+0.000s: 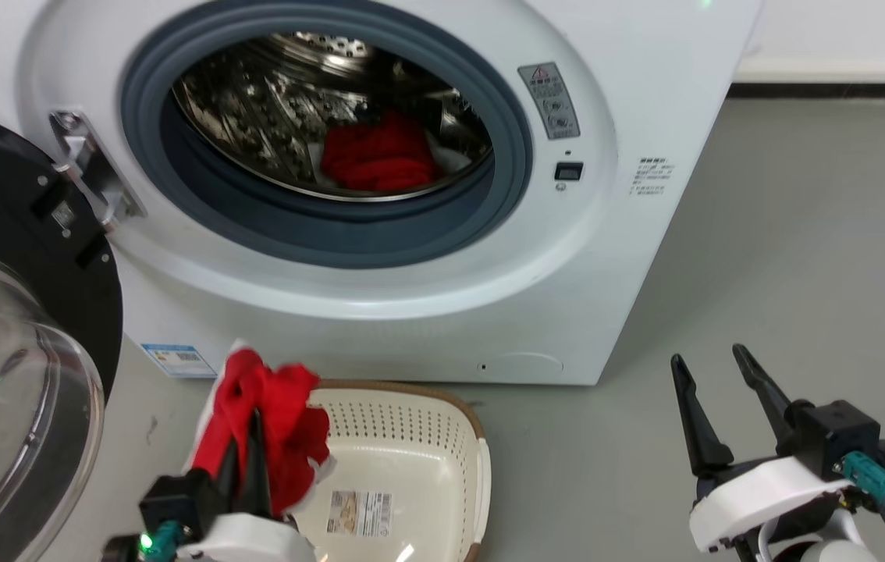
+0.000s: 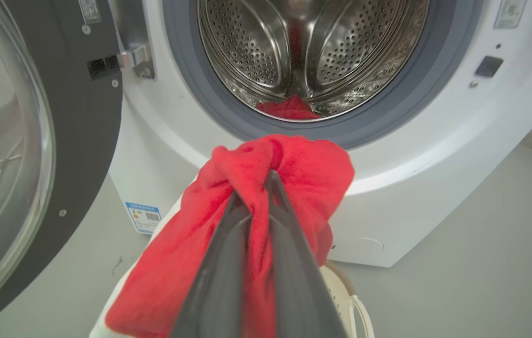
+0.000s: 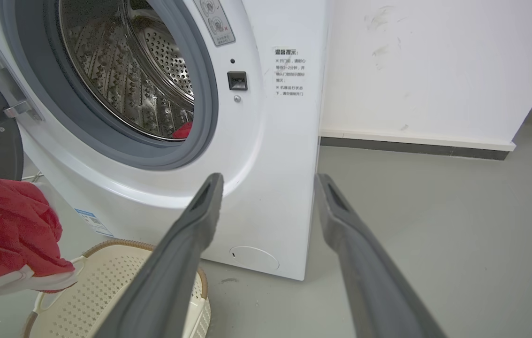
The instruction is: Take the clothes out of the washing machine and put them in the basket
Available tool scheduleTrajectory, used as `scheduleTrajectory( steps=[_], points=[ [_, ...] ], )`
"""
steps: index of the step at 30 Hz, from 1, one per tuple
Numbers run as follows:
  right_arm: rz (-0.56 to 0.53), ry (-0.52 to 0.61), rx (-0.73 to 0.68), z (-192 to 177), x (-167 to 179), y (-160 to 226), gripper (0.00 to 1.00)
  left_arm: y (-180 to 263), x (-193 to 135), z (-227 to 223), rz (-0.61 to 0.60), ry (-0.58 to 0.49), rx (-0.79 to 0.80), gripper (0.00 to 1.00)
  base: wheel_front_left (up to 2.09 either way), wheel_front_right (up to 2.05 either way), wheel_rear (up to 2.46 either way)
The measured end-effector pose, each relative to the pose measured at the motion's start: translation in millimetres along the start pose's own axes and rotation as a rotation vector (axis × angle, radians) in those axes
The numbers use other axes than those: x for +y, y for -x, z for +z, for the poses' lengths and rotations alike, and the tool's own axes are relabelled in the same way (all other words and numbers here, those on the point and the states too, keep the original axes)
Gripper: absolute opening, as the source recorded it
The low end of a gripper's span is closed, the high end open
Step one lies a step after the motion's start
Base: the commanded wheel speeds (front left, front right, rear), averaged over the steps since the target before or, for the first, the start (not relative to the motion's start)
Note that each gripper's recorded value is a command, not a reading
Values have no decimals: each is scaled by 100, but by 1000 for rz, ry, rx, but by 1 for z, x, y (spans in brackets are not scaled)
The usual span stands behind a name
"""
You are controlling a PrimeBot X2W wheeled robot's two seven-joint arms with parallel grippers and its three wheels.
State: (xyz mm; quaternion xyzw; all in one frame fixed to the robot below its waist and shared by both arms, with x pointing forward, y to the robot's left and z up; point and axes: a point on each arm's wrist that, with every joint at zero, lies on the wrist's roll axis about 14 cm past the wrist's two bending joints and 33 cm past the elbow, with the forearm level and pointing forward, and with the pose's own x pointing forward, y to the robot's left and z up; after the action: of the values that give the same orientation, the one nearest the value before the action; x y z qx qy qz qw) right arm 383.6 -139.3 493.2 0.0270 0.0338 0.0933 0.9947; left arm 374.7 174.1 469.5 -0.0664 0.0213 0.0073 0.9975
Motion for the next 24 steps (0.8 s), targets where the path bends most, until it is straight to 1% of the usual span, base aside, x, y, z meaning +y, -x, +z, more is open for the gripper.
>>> scheduleTrajectory(
  steps=[5, 12, 16, 22, 24],
  points=[
    [14, 3, 26, -9, 1, -18, 100, 14, 7, -79, 36, 38, 251, 0, 0, 0, 0],
    [32, 3, 76, -32, 1, -45, 100, -3, 7, -152, 42, 45, 483, 0, 0, 0, 0],
    [29, 2, 109, -49, -3, -60, 100, -18, 10, -187, 51, 40, 592, 0, 0, 0, 0],
    [22, -7, 174, -85, -11, -77, 100, -43, 11, -233, 56, 30, 714, 0, 0, 0, 0],
    [22, -11, 197, -98, -13, -82, 100, -45, 15, -251, 68, 28, 764, 0, 0, 0, 0]
  ],
)
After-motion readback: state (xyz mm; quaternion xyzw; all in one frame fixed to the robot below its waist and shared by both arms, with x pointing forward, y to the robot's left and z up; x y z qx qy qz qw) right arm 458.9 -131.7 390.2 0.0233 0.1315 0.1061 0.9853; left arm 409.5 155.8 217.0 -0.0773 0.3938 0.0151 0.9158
